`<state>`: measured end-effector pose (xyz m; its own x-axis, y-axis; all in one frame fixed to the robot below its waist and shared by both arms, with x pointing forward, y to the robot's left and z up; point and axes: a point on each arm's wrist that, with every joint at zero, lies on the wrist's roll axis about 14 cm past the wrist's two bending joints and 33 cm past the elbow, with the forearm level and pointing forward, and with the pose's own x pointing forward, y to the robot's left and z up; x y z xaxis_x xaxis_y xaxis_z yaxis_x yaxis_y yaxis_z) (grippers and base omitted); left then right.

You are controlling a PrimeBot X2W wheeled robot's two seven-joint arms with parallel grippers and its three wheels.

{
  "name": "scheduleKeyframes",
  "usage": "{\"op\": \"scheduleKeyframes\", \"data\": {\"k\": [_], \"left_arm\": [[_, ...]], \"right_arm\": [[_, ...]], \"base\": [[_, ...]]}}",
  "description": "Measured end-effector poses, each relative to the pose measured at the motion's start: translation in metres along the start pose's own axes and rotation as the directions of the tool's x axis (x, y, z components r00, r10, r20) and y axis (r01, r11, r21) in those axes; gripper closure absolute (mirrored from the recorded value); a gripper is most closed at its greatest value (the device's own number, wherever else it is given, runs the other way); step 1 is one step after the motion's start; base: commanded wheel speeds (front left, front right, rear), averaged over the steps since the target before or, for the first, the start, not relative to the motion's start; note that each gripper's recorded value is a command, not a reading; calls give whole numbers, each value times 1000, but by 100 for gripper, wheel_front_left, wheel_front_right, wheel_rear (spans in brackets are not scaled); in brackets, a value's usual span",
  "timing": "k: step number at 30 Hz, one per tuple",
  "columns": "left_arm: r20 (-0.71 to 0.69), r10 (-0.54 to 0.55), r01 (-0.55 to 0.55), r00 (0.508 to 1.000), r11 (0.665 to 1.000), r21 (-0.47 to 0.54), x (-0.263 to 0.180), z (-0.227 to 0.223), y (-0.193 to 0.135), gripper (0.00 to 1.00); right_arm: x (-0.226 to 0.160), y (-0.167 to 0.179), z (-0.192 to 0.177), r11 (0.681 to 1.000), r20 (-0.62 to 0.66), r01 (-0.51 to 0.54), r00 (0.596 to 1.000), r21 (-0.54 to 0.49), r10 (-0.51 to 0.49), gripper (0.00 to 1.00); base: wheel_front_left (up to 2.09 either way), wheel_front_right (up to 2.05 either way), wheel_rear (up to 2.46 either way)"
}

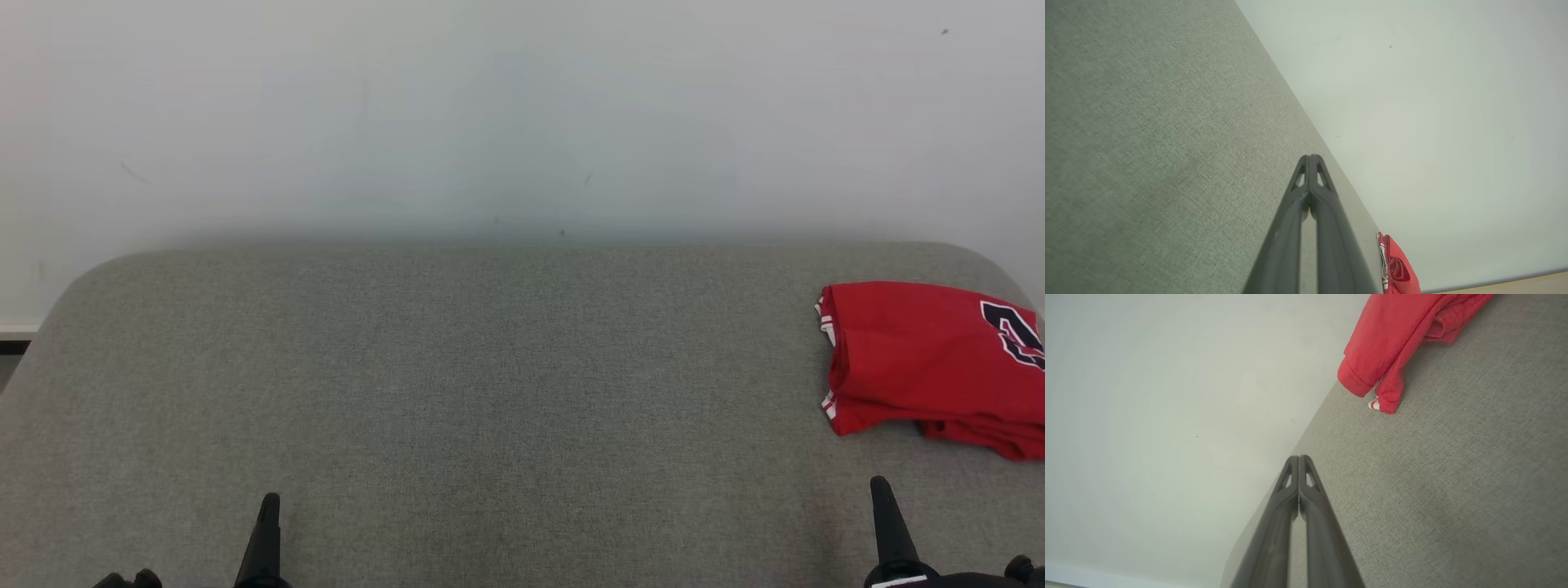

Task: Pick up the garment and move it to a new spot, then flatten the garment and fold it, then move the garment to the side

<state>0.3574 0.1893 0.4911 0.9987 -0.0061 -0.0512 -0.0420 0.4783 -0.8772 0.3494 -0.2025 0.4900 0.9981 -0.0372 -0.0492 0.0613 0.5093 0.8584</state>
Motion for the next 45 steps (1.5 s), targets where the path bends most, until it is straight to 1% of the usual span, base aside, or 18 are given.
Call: {"op": "scheduleKeyframes", "data": {"k": [8,21,35,44,45], "left_arm": [[-9,-5,4,1000,997,-76,5,0,-2,100],[-23,-18,13,1000,982,-187,12,-1,-6,100],[-35,-36,25,999,955,-294,19,-2,-12,100],[-43,-45,27,998,935,-353,23,-3,-13,100],[-43,-49,30,998,931,-364,24,-3,-15,100]], "right_arm": [[1,0,4,997,11,-1,1000,81,0,100],[3,1,9,979,22,-7,1000,203,3,100],[5,1,14,949,37,-17,999,315,5,100],[5,0,18,925,48,-24,999,380,7,100],[6,1,18,918,50,-27,999,396,8,100]], "base": [[0,0,0],[0,0,0],[0,0,0],[0,0,0],[0,0,0]]}}
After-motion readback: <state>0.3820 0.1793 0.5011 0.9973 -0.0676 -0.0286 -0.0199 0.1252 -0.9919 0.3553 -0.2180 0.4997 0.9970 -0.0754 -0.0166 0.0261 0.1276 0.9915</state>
